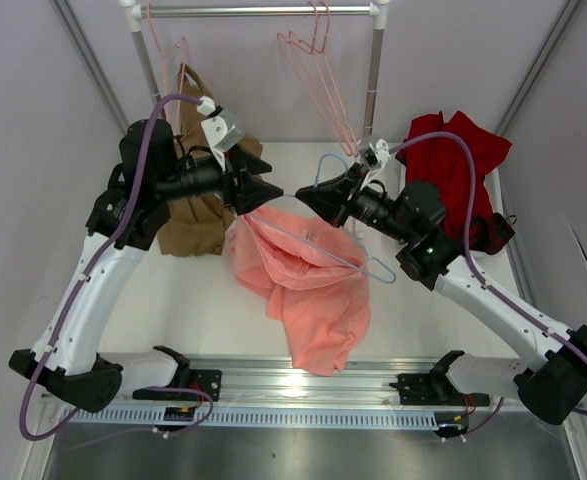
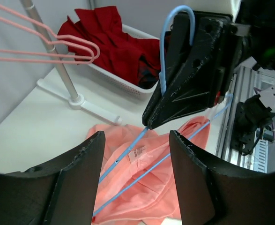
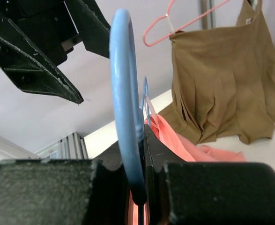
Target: Place the skirt on the hanger
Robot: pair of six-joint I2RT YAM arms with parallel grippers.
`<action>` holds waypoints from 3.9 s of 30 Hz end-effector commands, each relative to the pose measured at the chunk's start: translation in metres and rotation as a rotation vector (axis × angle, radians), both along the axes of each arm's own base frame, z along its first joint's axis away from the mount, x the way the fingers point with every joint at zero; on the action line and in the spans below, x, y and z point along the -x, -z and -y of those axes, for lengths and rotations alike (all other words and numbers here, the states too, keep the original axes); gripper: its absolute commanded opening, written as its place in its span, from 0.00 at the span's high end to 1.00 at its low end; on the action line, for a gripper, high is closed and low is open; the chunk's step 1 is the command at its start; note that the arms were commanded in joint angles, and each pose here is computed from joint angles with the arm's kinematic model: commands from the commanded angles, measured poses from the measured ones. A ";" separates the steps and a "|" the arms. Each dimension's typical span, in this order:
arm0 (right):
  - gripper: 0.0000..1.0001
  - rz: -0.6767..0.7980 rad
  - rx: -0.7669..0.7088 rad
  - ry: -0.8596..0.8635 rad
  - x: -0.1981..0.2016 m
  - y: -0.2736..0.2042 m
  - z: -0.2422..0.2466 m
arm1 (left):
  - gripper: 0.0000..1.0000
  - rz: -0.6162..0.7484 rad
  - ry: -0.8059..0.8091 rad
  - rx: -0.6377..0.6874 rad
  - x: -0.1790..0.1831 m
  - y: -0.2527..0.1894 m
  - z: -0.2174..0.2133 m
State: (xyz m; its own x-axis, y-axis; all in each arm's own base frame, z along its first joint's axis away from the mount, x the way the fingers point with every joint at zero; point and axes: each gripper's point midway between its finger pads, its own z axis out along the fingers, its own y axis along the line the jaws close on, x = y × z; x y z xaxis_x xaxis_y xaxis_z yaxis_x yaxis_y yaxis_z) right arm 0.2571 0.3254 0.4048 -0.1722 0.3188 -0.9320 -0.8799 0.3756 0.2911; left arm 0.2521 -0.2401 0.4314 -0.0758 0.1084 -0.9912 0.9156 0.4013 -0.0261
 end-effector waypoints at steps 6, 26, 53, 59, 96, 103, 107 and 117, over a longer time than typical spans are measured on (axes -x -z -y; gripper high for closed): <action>1.00 0.147 -0.048 -0.146 0.035 -0.088 0.006 | 0.37 0.083 0.144 -0.037 0.023 -0.017 0.002; 1.00 0.168 -0.039 -0.248 0.037 -0.112 -0.010 | 0.44 0.037 0.325 0.021 0.046 0.001 0.019; 1.00 0.167 -0.008 -0.240 0.008 -0.102 -0.024 | 1.00 0.028 0.343 0.139 0.073 -0.016 0.015; 1.00 0.163 -0.019 -0.257 0.010 -0.103 -0.025 | 0.70 0.063 0.312 0.101 0.069 -0.019 0.011; 1.00 0.175 0.002 -0.310 0.032 -0.107 -0.020 | 1.00 0.011 0.322 0.060 0.048 -0.011 0.011; 0.85 0.137 0.019 -0.236 0.020 -0.099 -0.019 | 1.00 0.030 0.186 0.142 0.043 -0.024 -0.006; 0.60 0.139 0.024 -0.171 0.012 -0.096 -0.015 | 1.00 0.042 0.155 0.186 0.046 -0.027 -0.013; 0.21 0.127 0.029 -0.061 0.002 -0.086 -0.004 | 1.00 0.016 -0.091 0.188 0.022 -0.020 -0.037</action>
State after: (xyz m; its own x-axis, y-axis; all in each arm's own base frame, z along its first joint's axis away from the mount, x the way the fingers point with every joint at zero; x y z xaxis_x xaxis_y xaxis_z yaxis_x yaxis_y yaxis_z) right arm 0.2533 0.3434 0.4719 -0.1465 0.2336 -0.9612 -0.9434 0.2593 0.2069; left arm 0.2199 -0.2203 0.4232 -0.1400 -0.0264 -0.9898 0.9260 0.3506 -0.1403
